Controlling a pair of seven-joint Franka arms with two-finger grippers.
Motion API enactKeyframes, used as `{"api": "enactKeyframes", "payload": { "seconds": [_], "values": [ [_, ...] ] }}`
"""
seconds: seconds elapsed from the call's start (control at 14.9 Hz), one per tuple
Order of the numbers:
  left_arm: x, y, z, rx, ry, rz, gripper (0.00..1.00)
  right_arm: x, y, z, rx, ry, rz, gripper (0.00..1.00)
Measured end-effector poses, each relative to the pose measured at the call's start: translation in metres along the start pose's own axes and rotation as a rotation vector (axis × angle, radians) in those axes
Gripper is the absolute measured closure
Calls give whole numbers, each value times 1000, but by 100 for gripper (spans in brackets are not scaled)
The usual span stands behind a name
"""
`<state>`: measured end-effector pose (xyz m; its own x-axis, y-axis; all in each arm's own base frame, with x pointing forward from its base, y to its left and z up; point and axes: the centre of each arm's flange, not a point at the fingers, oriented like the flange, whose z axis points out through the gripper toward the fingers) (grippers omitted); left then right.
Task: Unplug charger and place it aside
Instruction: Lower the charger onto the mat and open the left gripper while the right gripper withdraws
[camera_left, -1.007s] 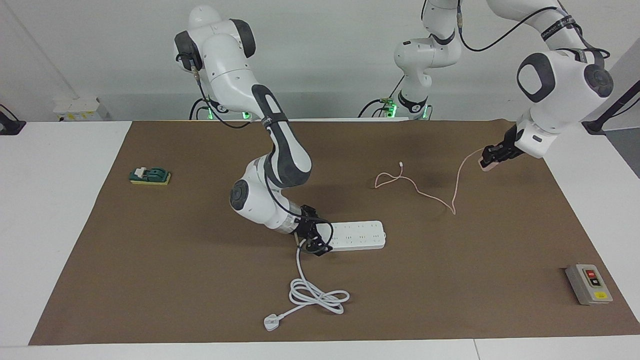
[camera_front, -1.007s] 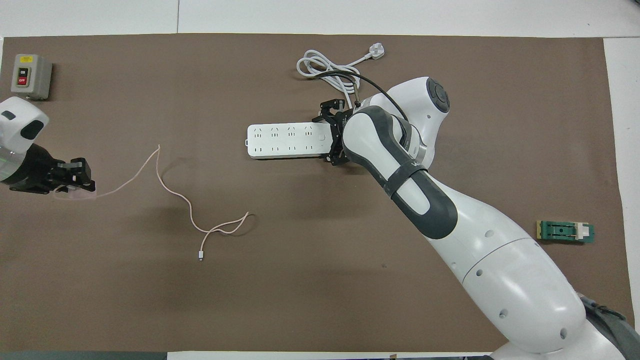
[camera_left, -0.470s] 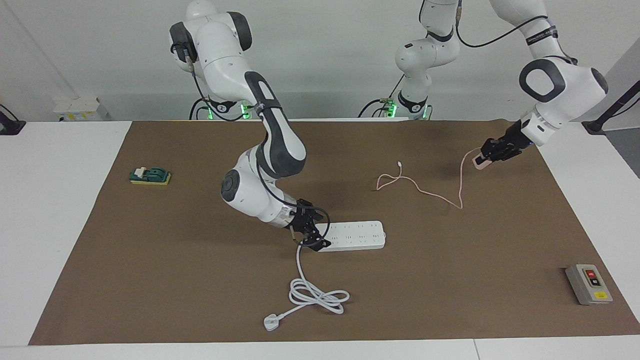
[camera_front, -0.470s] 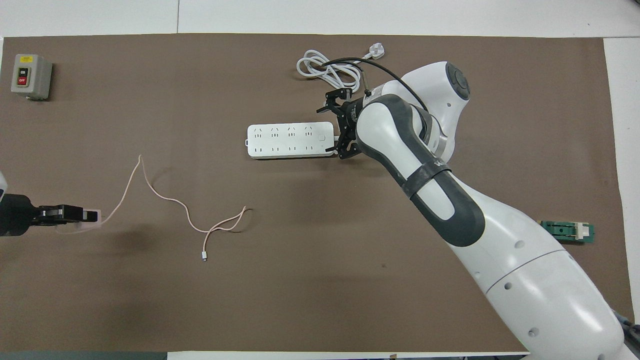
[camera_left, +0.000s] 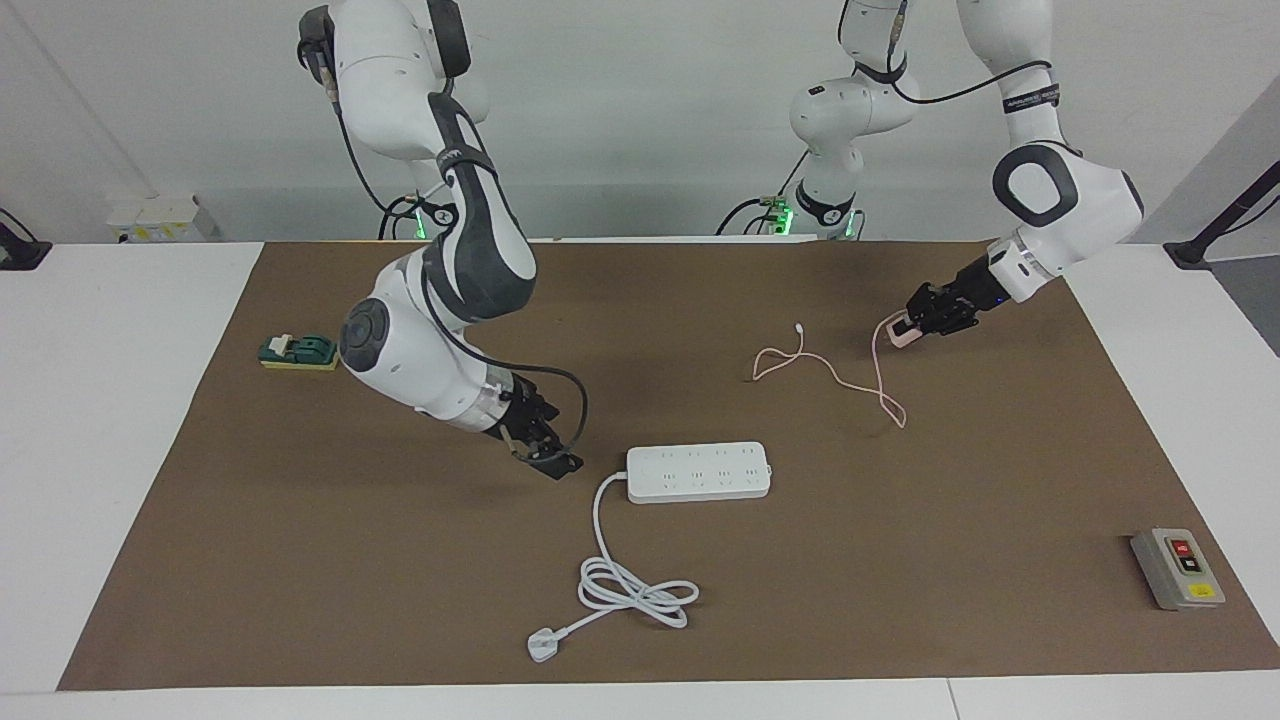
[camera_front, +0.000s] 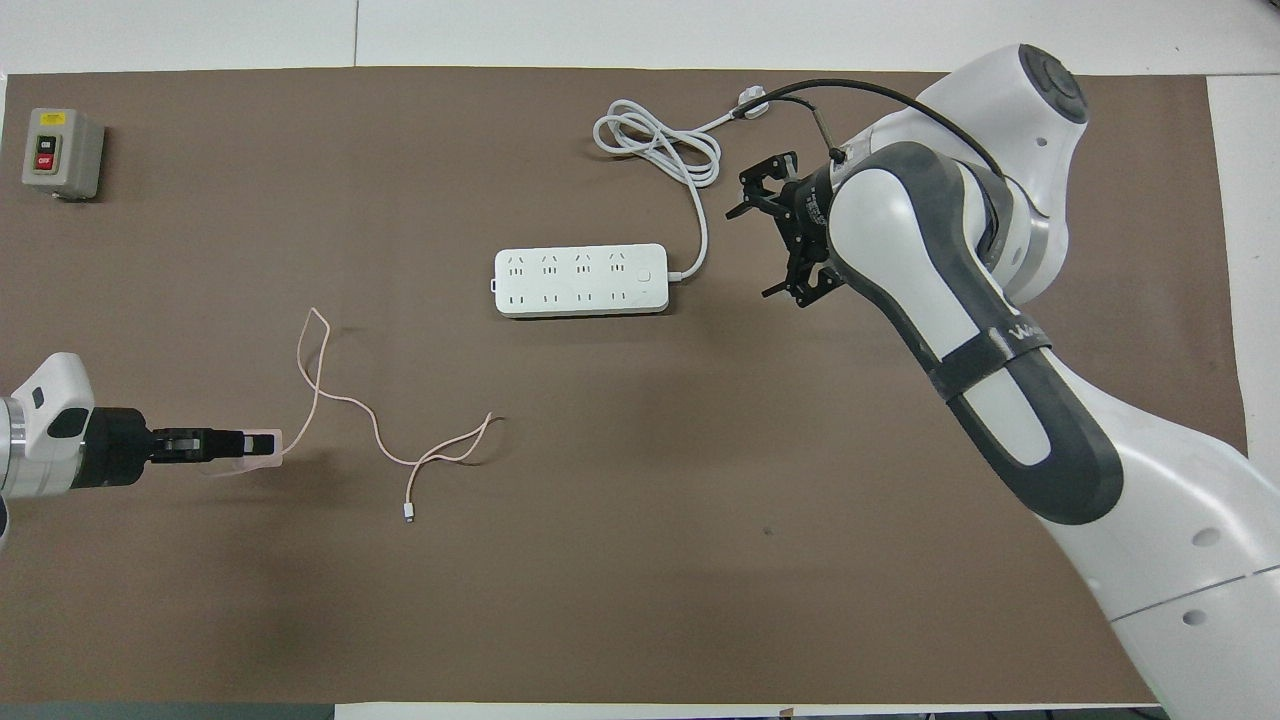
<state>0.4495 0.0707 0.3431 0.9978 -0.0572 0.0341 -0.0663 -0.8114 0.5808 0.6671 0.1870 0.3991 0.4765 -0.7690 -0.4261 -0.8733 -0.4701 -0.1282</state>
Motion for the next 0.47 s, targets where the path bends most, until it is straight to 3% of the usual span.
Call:
{"api": "enactKeyframes", "payload": {
  "seconds": [0.2,0.47],
  "values": [
    [-9,-13,16,16,17,22,69,-8,17,-43,-93,121,-175,0],
    [-15,-25,29,22,8,52,69,17,54,-101,-214,177,-343,0]
  ]
}}
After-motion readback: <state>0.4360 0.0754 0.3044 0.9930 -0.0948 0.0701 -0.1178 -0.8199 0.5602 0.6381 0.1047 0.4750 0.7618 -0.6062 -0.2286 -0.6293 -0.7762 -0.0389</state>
